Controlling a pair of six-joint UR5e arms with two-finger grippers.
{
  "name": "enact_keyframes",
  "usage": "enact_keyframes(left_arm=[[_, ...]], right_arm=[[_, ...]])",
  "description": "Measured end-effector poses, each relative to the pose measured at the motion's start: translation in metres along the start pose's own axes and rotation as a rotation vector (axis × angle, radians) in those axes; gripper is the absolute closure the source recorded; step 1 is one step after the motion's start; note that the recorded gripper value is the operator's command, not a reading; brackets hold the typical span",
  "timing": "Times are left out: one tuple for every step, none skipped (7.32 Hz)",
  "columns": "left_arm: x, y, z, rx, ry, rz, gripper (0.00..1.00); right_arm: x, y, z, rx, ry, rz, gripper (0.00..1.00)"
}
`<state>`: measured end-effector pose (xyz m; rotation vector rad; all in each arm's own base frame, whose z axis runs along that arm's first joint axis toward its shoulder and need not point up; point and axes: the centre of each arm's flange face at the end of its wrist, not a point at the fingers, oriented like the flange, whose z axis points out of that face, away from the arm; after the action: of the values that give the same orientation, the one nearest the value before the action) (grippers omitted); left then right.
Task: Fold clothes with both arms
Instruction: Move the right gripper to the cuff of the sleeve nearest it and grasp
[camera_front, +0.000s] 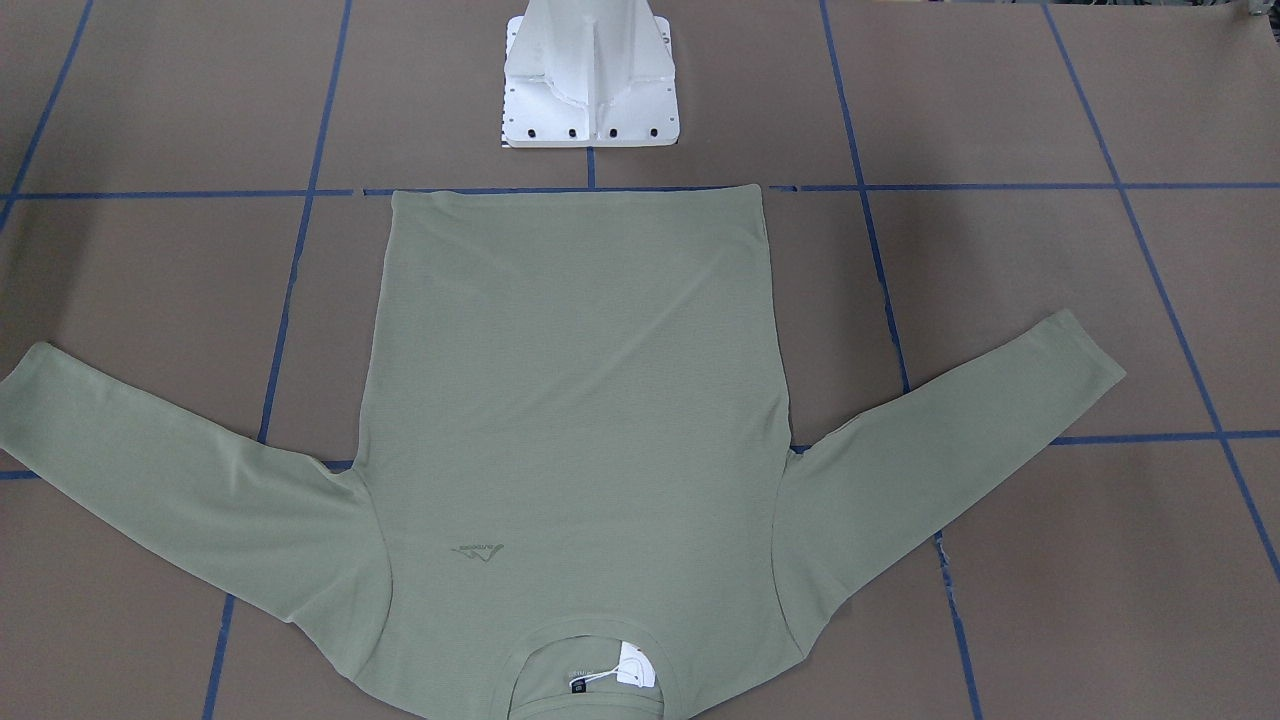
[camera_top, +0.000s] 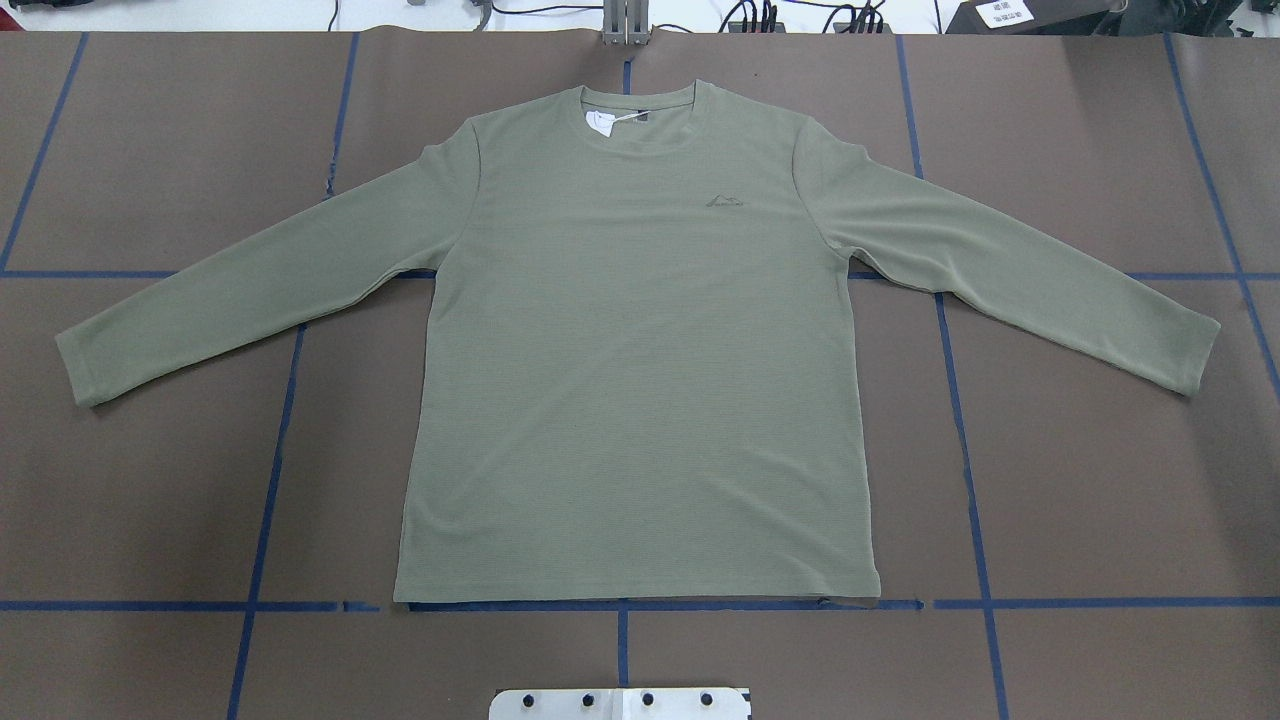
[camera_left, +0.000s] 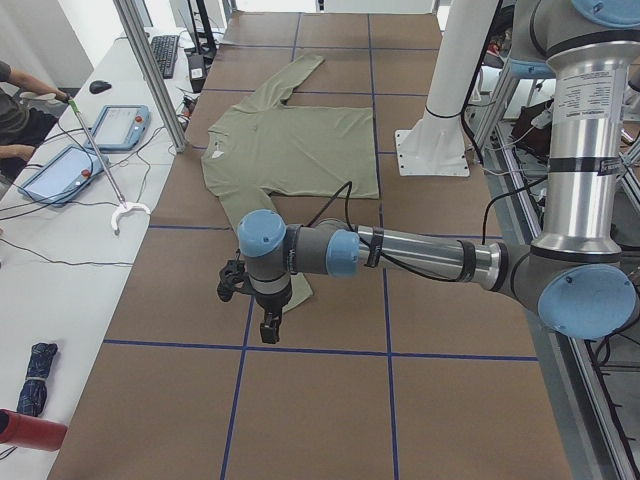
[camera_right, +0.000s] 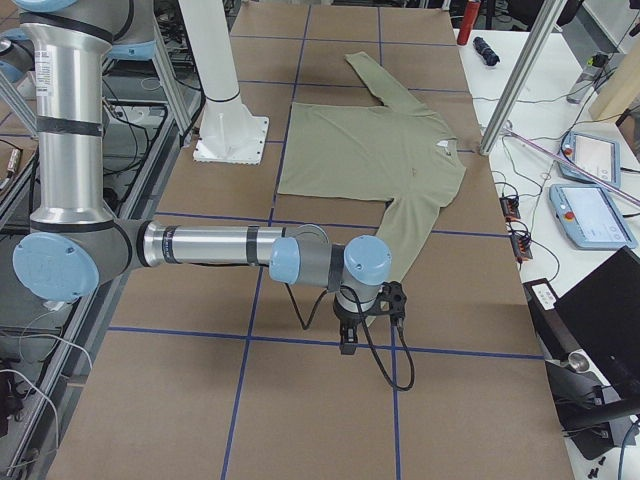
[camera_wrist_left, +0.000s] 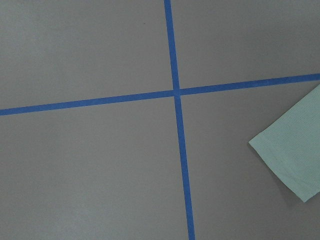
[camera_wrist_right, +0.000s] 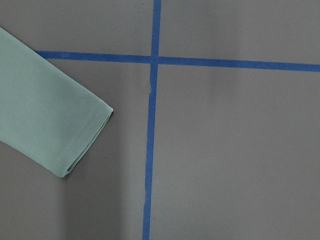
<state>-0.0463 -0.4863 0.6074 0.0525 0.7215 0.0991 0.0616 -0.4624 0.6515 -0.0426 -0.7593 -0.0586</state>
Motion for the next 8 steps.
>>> enact_keyframes(left_arm=[[0.0,0.0,0.0,0.0,0.0,0.0,0.0],[0.0,0.0,0.0,0.002,0.001,0.001,0.0],[0.004,-0.003,-0.004,0.01,0.001,0.008,0.0],[0.012,-0.013,-0.012,0.028,0.001,0.024,0.0],[0.021,-0.026,-0.022,0.054,0.0,0.046,0.0],[0.031,-0.037,-0.031,0.088,0.001,0.079,0.0],[0.042,-0.047,-0.038,0.13,0.003,0.126,0.0],[0.051,-0.052,-0.04,0.162,0.012,0.166,0.0]], right_arm=[[-0.002,-0.001,-0.002,0.005,-0.003,-0.001,0.0],[-0.004,-0.004,-0.005,0.01,-0.004,0.0,0.0],[-0.007,-0.007,-0.007,0.014,-0.003,-0.002,0.0],[-0.014,-0.014,-0.01,0.021,-0.001,-0.018,0.0],[-0.025,-0.024,-0.012,0.024,0.0,-0.04,0.0],[-0.038,-0.034,-0.014,0.027,-0.007,-0.062,0.0],[-0.055,-0.047,-0.016,0.031,-0.022,-0.085,0.0],[-0.071,-0.057,-0.015,0.032,-0.035,-0.096,0.0]])
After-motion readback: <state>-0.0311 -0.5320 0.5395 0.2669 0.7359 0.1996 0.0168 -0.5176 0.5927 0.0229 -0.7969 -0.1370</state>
